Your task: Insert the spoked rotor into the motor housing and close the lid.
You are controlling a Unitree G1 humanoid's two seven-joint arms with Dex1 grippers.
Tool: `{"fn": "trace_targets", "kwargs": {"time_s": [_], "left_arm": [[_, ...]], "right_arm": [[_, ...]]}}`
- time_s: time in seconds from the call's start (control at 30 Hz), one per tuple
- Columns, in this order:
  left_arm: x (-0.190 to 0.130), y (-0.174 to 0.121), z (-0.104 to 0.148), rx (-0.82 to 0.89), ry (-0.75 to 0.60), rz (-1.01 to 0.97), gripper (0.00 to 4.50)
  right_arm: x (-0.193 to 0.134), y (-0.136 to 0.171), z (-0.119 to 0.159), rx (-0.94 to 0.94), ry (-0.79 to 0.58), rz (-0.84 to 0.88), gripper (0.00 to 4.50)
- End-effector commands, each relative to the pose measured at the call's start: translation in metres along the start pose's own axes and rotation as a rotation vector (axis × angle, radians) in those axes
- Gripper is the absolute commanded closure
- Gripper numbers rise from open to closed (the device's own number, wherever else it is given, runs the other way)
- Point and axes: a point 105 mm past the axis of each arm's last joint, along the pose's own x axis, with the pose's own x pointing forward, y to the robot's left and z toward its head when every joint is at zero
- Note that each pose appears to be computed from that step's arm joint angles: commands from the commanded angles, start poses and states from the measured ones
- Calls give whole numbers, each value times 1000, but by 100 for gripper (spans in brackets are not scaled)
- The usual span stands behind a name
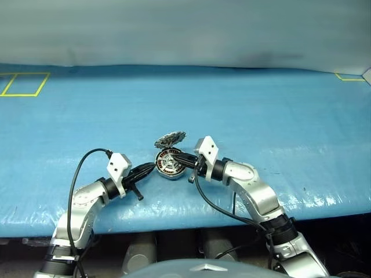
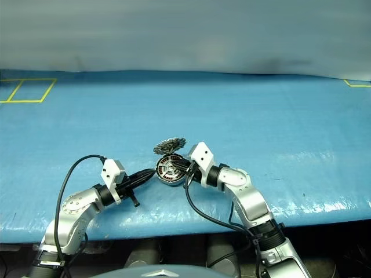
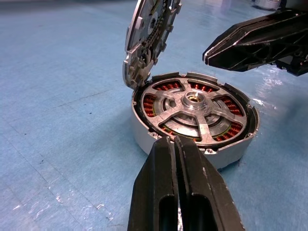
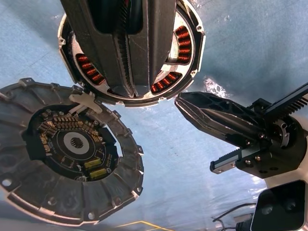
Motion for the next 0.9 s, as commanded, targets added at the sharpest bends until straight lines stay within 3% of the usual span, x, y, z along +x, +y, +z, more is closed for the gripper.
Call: {"fn": "trace_targets", "kwargs": {"time_s": [0.03,0.47,0.77,0.9], "left_arm": [[-2,-1,7,25,-19,0,442],[2,0,6,25,-26,14,442],[2,1,6,24,-31,26,442],[0,3,6,26,-33,35,442]], "right_arm": [[0,-5,14,-65,-38,-18,448],[-33,-70,15,-176,147,-326,448],[-8,-91,46,-214,49,-371,448],[13,-76,75,-196,-75,-205,448]]}}
